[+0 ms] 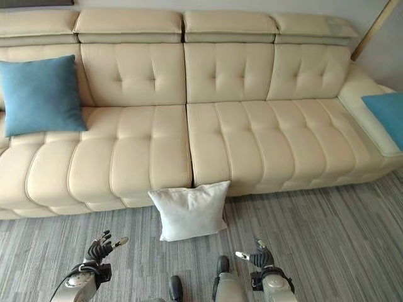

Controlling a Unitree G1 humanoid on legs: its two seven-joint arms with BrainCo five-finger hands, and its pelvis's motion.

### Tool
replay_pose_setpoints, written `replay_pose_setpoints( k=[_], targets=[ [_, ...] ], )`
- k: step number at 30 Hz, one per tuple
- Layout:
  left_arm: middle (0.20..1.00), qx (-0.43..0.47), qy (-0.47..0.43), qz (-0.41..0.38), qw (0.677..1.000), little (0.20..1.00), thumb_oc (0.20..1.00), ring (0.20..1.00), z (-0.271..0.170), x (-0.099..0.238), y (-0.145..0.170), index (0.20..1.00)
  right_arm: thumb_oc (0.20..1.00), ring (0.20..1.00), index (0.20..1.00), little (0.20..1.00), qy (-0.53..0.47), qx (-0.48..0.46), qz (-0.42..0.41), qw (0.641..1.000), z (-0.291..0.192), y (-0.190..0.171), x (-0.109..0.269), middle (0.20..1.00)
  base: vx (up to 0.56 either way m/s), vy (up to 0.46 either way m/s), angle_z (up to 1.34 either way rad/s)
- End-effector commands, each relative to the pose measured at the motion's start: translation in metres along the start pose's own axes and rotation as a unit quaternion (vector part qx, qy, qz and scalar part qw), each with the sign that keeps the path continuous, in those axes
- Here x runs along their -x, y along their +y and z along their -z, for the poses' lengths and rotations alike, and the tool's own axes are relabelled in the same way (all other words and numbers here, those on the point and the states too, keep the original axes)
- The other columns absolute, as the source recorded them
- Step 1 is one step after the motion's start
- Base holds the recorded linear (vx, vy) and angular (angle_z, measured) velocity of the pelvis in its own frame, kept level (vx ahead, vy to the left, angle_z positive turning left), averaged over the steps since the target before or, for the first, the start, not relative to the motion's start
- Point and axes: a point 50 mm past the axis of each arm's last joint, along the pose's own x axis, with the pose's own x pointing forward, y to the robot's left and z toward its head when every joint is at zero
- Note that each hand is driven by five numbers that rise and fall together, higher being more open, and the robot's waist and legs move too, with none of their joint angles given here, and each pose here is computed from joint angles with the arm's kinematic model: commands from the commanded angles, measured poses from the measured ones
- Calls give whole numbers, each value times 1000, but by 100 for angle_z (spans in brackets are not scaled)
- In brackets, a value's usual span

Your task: Pick up all the scattered cushions and arrange them neatly on the sofa.

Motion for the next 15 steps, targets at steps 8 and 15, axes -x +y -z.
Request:
replay_pose_setpoints(
  k=[8,15],
  targets=[
    [1000,19,-69,34,997,1000,1000,1000,-29,-2,-20,1000,1000,1000,1000,1000,-28,4,38,999,-14,-28,-5,1000,157,-178,15],
    [1000,5,-29,21,999,1000,1000,1000,-9,0,-15,1000,1000,1000,1000,1000,-19,23,45,999,-10,-35,-4,1000,190,30,3]
  ],
)
